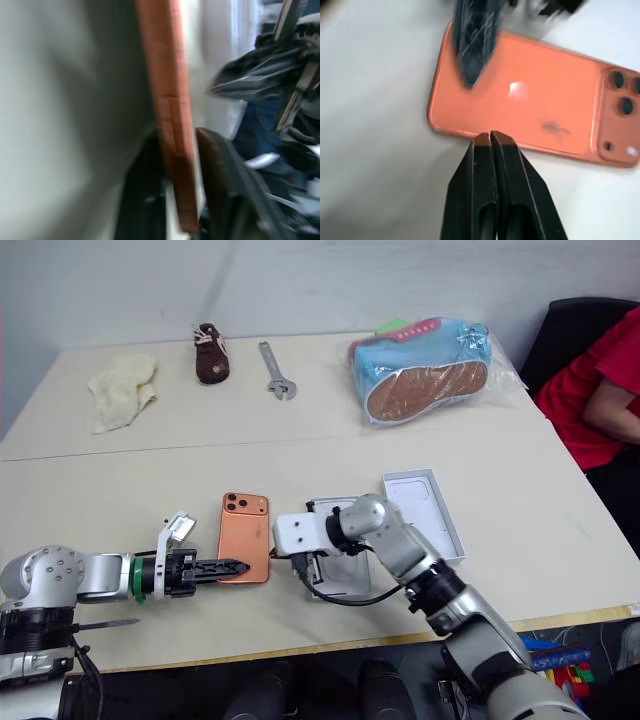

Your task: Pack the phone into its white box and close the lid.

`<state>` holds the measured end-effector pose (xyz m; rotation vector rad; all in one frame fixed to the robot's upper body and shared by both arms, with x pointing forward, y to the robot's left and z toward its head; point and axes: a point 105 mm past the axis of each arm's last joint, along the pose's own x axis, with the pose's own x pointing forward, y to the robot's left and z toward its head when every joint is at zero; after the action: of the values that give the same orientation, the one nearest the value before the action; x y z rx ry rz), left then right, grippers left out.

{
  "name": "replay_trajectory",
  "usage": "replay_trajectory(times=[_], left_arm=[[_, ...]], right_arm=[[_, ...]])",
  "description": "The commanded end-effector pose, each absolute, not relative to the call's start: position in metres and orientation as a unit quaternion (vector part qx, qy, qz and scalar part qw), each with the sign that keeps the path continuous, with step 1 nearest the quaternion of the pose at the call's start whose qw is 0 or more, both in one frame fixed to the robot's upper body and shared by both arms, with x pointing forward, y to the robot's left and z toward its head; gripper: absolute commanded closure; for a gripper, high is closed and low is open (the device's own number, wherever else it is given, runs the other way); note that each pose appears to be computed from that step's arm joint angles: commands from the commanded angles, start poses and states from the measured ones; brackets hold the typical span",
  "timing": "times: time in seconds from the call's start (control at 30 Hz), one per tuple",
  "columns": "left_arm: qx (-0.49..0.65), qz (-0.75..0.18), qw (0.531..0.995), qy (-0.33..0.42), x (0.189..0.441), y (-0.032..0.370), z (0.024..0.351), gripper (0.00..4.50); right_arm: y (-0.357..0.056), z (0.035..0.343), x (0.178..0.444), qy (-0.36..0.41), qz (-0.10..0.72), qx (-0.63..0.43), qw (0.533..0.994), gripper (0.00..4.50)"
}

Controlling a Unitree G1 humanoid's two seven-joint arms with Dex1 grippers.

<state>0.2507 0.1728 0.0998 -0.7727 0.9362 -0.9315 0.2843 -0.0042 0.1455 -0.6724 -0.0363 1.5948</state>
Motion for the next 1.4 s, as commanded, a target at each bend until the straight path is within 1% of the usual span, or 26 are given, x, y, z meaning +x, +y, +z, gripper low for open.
replay_trajectory(times=[0.03, 0.07, 0.17, 0.23, 0.3, 0.33, 0.37, 0.4, 0.47, 0.5, 0.53, 0.57, 0.7, 0.87, 1.1, 1.13, 1.17, 1.4], left_arm=[[-0.351, -0.490, 0.701, 0.381, 0.238, 0.159, 0.125, 4.40], [-0.355, -0.497, 0.698, 0.373, 0.237, 0.156, 0.127, 4.40], [-0.369, -0.518, 0.686, 0.355, 0.234, 0.145, 0.133, 4.40], [-0.372, -0.529, 0.676, 0.353, 0.231, 0.135, 0.133, 4.40], [-0.368, -0.534, 0.675, 0.352, 0.230, 0.121, 0.130, 4.40], [-0.370, -0.534, 0.675, 0.350, 0.231, 0.114, 0.129, 4.40], [-0.375, -0.531, 0.672, 0.353, 0.233, 0.104, 0.126, 4.40], [-0.378, -0.530, 0.667, 0.363, 0.233, 0.096, 0.122, 4.40], [-0.363, -0.528, 0.661, 0.389, 0.230, 0.076, 0.113, 4.40], [-0.351, -0.529, 0.660, 0.401, 0.228, 0.066, 0.109, 4.40], [-0.346, -0.526, 0.662, 0.408, 0.228, 0.058, 0.106, 4.40], [-0.347, -0.515, 0.667, 0.412, 0.231, 0.051, 0.103, 4.40], [-0.367, -0.463, 0.690, 0.418, 0.251, 0.036, 0.095, 4.40], [-0.367, -0.462, 0.682, 0.431, 0.259, 0.021, 0.098, 4.40], [-0.342, -0.491, 0.660, 0.453, 0.251, 0.015, 0.099, 4.40], [-0.343, -0.497, 0.656, 0.453, 0.250, 0.015, 0.102, 3.67], [-0.343, -0.506, 0.650, 0.451, 0.249, 0.015, 0.105, 3.43], [-0.318, -0.539, 0.640, 0.446, 0.247, 0.022, 0.119, 1.24]], right_arm=[[-0.030, 0.188, 0.266, -0.042, 0.694, -0.242, 0.677, 4.50], [-0.044, 0.192, 0.264, -0.029, 0.684, -0.231, 0.691, 4.50], [-0.081, 0.196, 0.253, 0.015, 0.660, -0.214, 0.720, 3.93], [-0.105, 0.194, 0.244, 0.046, 0.644, -0.222, 0.730, 3.29], [-0.125, 0.192, 0.240, 0.068, 0.614, -0.230, 0.752, 2.62], [-0.131, 0.192, 0.237, 0.075, 0.604, -0.232, 0.759, 2.47], [-0.138, 0.191, 0.235, 0.083, 0.593, -0.232, 0.766, 1.95], [-0.142, 0.192, 0.233, 0.088, 0.585, -0.232, 0.772, 1.74], [-0.147, 0.193, 0.231, 0.091, 0.570, -0.230, 0.784, 0.99], [-0.148, 0.193, 0.229, 0.092, 0.565, -0.226, 0.788, 0.68], [-0.149, 0.193, 0.228, 0.093, 0.560, -0.224, 0.792, 0.30], [-0.150, 0.193, 0.227, 0.094, 0.557, -0.223, 0.795, 0.03], [-0.150, 0.192, 0.226, 0.091, 0.542, -0.228, 0.804, 0.03], [-0.152, 0.190, 0.229, 0.090, 0.526, -0.233, 0.813, 0.03], [-0.152, 0.185, 0.231, 0.090, 0.518, -0.235, 0.817, 0.03], [-0.152, 0.184, 0.231, 0.090, 0.517, -0.236, 0.818, 0.00], [-0.152, 0.184, 0.231, 0.089, 0.516, -0.236, 0.818, 0.00], [-0.150, 0.178, 0.232, 0.090, 0.517, -0.234, 0.818, 0.00]])
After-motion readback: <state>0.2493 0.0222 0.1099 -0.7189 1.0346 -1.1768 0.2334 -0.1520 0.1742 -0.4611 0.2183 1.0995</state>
